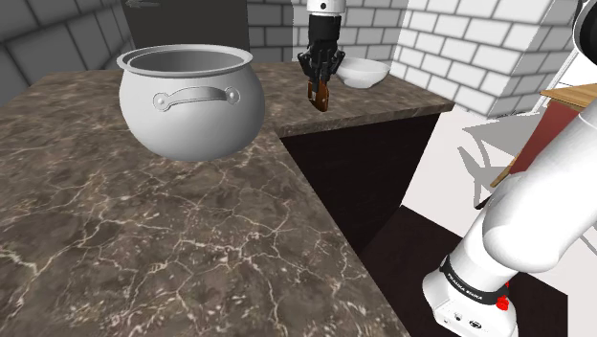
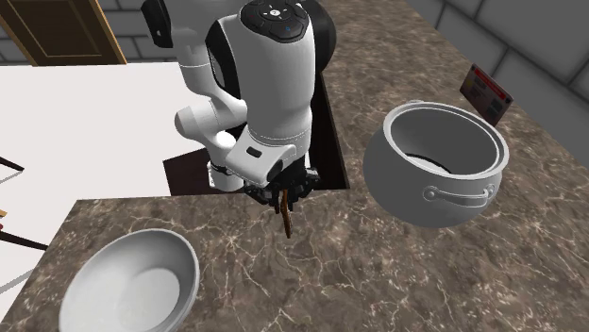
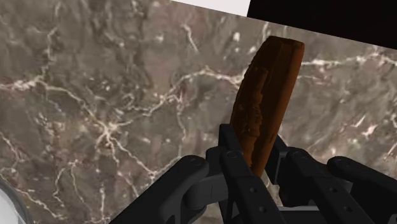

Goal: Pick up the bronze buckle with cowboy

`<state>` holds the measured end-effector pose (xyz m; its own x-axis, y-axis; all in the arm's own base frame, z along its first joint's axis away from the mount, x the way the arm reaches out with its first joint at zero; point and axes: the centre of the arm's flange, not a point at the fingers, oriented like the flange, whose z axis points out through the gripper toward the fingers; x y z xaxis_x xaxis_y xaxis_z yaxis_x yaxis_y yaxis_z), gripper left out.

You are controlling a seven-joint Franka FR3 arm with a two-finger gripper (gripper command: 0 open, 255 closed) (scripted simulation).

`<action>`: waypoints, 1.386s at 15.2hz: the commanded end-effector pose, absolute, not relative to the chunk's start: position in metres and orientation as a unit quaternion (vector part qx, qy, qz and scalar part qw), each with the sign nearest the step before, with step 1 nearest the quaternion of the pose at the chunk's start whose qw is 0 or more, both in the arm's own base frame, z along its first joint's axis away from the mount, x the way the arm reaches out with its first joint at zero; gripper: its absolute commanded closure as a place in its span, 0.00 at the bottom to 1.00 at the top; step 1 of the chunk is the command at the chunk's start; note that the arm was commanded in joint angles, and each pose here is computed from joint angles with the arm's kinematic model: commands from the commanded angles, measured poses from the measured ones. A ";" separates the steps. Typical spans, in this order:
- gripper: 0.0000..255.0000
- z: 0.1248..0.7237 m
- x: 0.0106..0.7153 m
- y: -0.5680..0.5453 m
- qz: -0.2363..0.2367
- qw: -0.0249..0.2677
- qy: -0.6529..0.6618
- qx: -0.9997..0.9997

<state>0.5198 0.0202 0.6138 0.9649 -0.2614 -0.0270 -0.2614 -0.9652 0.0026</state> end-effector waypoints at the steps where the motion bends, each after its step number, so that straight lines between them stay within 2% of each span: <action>1: 1.00 0.613 0.520 0.020 0.014 0.000 0.132 -0.991; 7: 1.00 0.613 0.520 0.020 0.014 0.000 0.132 -0.991; 21: 1.00 0.687 0.520 0.020 0.014 0.000 0.132 -0.991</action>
<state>0.5201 0.0201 0.6818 0.9648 -0.2616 -0.0271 -0.2616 -0.9652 0.0028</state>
